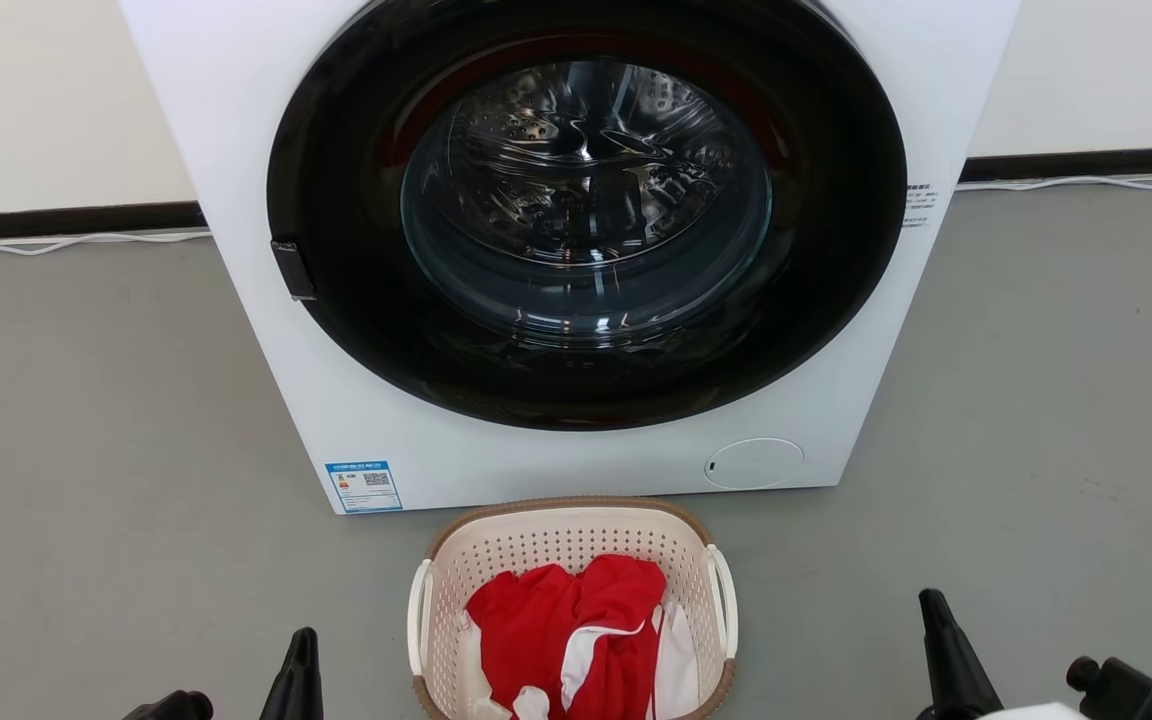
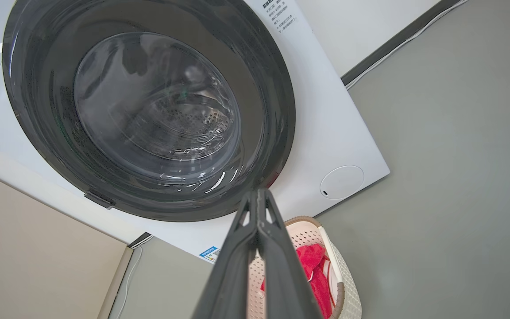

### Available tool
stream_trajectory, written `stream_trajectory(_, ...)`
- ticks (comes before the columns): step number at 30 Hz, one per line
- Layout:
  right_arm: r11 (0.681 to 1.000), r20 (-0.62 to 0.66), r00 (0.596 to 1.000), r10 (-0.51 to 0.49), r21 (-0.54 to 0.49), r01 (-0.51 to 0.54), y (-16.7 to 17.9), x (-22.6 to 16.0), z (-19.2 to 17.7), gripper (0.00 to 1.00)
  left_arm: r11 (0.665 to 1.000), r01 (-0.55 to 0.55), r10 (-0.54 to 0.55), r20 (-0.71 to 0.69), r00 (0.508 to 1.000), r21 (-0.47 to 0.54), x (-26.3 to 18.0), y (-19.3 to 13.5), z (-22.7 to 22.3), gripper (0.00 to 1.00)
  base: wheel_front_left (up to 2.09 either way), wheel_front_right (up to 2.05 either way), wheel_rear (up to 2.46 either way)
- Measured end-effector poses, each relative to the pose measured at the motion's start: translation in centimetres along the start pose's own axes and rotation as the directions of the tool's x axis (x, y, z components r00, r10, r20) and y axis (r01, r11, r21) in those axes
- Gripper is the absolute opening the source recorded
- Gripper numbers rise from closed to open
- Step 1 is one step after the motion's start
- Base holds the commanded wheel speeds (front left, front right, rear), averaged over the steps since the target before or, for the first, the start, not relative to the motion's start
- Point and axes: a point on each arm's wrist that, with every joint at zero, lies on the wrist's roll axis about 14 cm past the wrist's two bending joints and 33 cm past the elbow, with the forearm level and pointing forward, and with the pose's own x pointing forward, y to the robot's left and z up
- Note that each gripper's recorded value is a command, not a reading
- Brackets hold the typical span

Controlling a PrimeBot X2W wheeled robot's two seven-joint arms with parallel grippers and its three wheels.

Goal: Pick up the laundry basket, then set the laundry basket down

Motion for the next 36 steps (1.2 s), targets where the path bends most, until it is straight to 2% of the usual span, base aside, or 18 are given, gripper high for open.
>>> stream_trajectory(19,0.980,0.016,1.000,-0.023,0.196,0.019,-0.3,0.9,1.2,0.00,0.975,0.002,-0.009,-0.031,0.999,-0.220,1.1,0.0,0.2,0.00,0.00,0.00,0.00)
stream_trajectory(36,0.930,0.021,0.999,-0.036,0.366,0.026,-0.5,1.5,1.9,0.00,0.910,-0.001,-0.025,-0.055,0.998,-0.415,2.0,0.0,0.3,0.00,0.00,0.00,0.00)
